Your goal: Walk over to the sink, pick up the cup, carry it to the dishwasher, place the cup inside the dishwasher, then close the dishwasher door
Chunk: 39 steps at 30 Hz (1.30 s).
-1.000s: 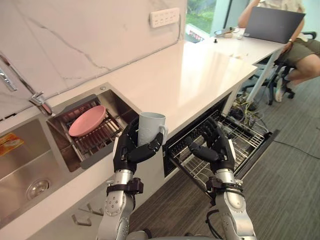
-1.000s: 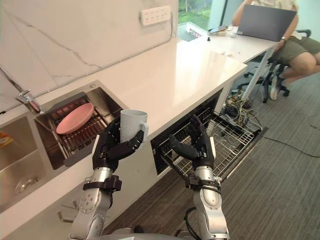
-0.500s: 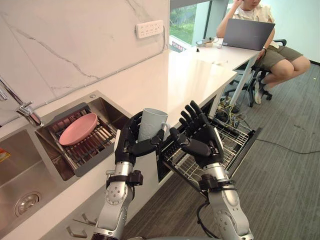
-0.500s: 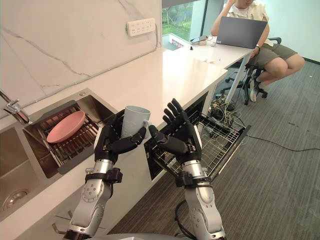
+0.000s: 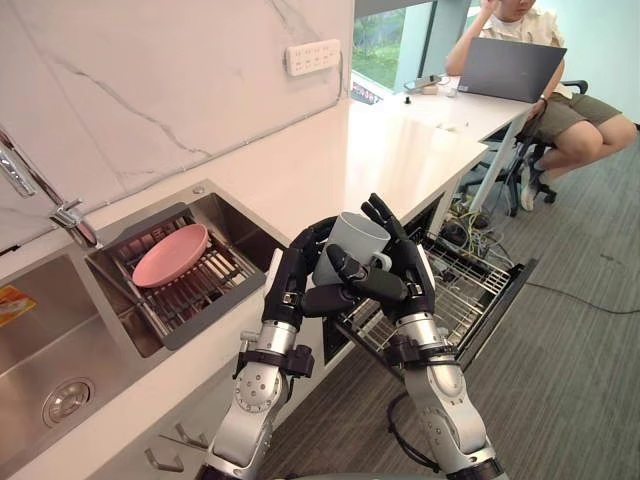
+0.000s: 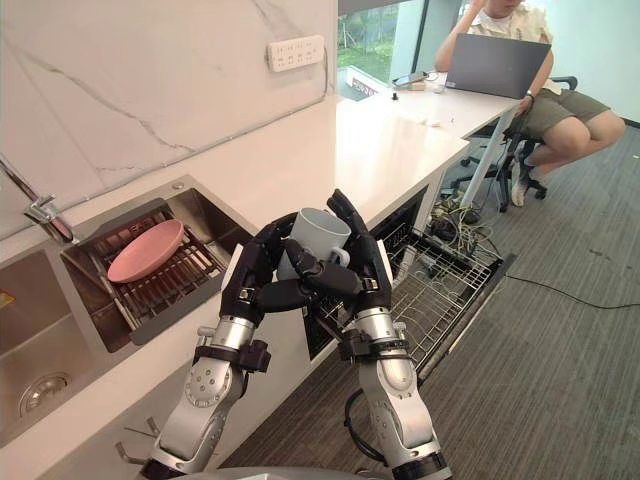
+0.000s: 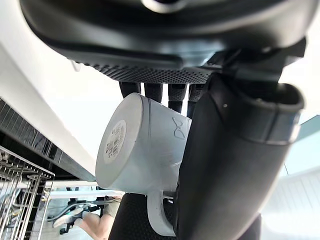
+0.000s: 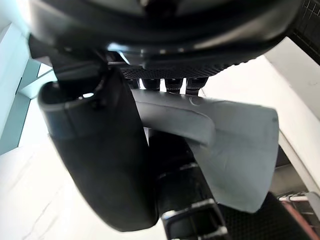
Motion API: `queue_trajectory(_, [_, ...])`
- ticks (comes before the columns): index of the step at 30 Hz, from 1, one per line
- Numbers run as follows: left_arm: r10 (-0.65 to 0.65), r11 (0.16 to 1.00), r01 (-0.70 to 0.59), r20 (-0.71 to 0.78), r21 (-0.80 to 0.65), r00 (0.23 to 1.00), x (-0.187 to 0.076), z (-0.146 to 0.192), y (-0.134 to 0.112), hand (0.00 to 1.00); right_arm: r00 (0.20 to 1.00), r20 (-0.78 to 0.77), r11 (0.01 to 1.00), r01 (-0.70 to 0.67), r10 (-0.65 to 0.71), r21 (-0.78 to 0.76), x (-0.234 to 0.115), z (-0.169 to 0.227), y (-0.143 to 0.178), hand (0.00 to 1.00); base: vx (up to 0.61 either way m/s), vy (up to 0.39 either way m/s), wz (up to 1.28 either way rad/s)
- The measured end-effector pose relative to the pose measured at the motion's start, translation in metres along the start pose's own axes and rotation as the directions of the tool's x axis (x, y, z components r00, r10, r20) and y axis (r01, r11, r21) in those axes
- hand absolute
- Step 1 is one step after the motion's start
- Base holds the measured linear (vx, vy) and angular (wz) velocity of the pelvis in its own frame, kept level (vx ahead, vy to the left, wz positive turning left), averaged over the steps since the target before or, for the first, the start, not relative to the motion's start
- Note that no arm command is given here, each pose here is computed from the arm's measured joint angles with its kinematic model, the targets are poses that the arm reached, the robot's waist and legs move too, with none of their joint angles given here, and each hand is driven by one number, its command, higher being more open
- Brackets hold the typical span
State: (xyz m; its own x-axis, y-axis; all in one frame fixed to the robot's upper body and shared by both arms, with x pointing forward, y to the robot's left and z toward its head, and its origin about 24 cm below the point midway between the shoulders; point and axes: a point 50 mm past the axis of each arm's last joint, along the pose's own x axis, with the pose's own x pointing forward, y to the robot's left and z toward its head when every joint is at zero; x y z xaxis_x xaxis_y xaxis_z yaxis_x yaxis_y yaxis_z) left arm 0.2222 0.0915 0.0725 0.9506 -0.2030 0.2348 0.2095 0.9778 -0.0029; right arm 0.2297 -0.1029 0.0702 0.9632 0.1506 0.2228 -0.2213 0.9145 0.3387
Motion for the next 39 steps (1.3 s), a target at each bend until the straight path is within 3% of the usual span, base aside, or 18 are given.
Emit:
queue_trajectory(1, [-0.001, 1.000, 0.001, 0.007, 0.018, 1.000, 0.000, 0.002, 0.000, 0.30, 1.000, 0.001, 1.000, 0.002, -0.002, -0.009, 0.000, 0.000, 0.000, 0.30, -0.01, -0.006, 0.10])
queue_trajectory(15, [-0.042, 0.987, 0.032, 0.066, 0.155, 0.997, 0.006, 0.014, -0.006, 0.30, 0.999, 0.027, 0.999, 0.046, -0.045, -0.018, 0.005, 0.006, -0.005, 0.30, -0.01, 0.004, 0.04])
queue_trajectory(16, [-0.039, 0.986, 0.026, 0.072, 0.166, 0.997, 0.006, 0.015, -0.006, 0.90, 0.999, 0.029, 0.999, 0.044, -0.043, -0.014, 0.005, 0.006, -0.005, 0.30, 0.00, 0.000, 0.00])
queue_trajectory(25, [0.042, 0.986, -0.071, 0.189, 0.151, 0.981, -0.007, 0.042, -0.004, 0.90, 0.993, 0.062, 0.995, 0.098, -0.099, 0.018, 0.006, 0.009, -0.007, 0.30, 0.00, 0.000, 0.00])
queue_trajectory(32, [0.249, 0.966, -0.260, 0.283, 0.002, 0.926, -0.015, 0.062, 0.023, 0.90, 0.944, 0.059, 0.945, 0.325, -0.324, -0.023, -0.012, 0.008, -0.043, 0.30, 0.00, 0.000, 0.00])
queue_trajectory(36, [0.259, 0.965, -0.238, 0.277, -0.108, 0.925, -0.017, 0.063, 0.026, 0.90, 0.911, 0.083, 0.912, 0.407, -0.403, -0.042, -0.017, 0.014, -0.059, 0.30, 0.00, 0.000, 0.00])
queue_trajectory(39, [0.200, 0.967, -0.161, 0.194, -0.197, 0.960, -0.023, 0.049, 0.017, 0.90, 0.896, 0.096, 0.897, 0.439, -0.433, -0.057, -0.019, 0.017, -0.066, 0.30, 0.00, 0.002, 0.01])
